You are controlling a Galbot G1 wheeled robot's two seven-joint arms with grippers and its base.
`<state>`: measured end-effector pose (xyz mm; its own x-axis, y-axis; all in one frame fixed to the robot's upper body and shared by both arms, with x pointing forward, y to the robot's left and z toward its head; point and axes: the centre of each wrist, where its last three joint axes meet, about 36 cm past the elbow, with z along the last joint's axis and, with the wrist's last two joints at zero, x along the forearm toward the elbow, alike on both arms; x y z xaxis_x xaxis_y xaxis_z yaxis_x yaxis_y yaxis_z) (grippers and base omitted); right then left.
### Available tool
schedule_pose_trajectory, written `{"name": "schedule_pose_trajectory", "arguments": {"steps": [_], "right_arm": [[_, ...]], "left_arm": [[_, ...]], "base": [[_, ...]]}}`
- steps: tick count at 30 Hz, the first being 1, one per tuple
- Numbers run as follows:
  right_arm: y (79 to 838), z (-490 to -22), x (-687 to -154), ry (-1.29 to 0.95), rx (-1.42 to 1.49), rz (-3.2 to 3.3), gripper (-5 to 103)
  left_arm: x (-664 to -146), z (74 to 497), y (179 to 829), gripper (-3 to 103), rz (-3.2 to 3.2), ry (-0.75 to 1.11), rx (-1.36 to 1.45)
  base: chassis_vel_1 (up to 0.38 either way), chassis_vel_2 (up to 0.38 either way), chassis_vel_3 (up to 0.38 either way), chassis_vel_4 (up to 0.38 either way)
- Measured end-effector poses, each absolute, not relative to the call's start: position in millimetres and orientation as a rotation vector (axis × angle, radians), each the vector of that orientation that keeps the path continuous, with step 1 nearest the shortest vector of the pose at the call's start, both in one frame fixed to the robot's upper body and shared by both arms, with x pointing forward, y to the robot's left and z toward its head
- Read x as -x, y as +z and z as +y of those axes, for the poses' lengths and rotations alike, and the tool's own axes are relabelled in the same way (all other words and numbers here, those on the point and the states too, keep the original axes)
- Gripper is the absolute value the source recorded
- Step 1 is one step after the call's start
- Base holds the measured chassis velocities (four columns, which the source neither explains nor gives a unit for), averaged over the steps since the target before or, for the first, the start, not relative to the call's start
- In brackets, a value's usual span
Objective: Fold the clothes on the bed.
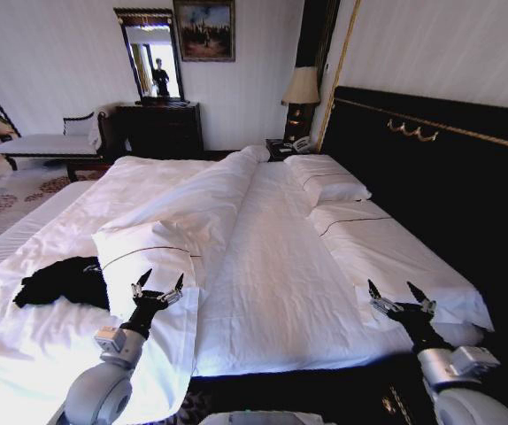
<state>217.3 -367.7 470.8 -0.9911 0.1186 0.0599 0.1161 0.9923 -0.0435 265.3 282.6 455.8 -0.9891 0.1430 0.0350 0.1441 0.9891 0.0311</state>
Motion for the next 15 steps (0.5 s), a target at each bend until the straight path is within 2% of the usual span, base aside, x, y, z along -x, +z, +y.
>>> {"name": "schedule_pose_trajectory", "arguments": {"steps": [15], "right_arm": [[470.6,-366.4,-216.5,0.036,0.179,-3.061,100]], "left_arm": [[-261.4,281.3,457.0,100,-3.099,-0.046,0.218]], "base": [[0.058,0.06,-0.061,-0.062]]}}
